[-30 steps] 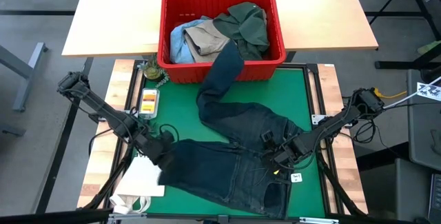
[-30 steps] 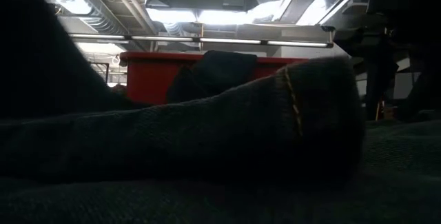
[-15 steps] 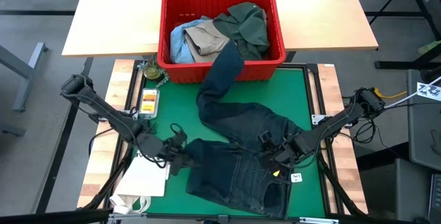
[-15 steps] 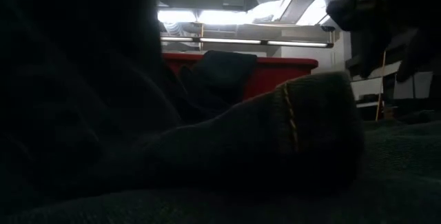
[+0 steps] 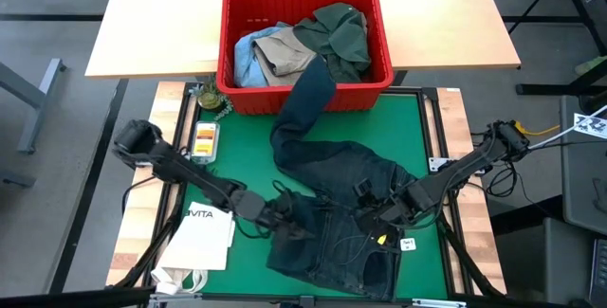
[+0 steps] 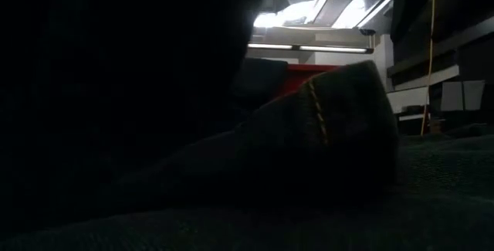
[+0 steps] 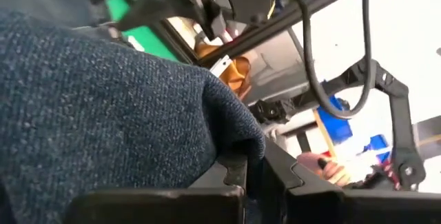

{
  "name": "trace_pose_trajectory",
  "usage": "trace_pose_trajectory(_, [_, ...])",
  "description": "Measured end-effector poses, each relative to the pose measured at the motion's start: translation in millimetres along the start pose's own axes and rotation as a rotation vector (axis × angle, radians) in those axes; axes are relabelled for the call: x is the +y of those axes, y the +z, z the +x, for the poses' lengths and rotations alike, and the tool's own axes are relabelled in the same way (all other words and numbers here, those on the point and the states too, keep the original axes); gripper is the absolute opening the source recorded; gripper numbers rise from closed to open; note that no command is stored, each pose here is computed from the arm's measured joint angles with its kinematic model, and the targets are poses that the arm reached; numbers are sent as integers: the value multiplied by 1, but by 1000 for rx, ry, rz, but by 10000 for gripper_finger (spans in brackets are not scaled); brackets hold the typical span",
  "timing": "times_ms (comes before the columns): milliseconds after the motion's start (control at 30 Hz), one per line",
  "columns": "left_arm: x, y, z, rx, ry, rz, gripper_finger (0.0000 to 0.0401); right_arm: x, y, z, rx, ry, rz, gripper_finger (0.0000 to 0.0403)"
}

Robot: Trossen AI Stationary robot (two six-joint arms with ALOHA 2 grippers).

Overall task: Fold Laundry from Bin
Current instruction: Fold the dark blue pants

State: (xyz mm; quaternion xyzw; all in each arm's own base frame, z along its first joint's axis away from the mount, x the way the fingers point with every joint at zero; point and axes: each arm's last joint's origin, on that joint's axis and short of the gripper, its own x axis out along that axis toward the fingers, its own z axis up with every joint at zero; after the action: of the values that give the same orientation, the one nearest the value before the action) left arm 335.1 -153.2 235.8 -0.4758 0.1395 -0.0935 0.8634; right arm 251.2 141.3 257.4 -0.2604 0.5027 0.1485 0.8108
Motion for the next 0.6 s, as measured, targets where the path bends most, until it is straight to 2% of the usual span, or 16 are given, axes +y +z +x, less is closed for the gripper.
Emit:
trace_pose_trajectory(300, [-7, 6, 58, 6, -45, 155, 5, -2, -2, -10, 72, 10, -19, 168])
trace_pose_trajectory(600, [18, -6, 99, 57, -14, 166, 5, -5, 0, -22, 98, 21, -19, 168])
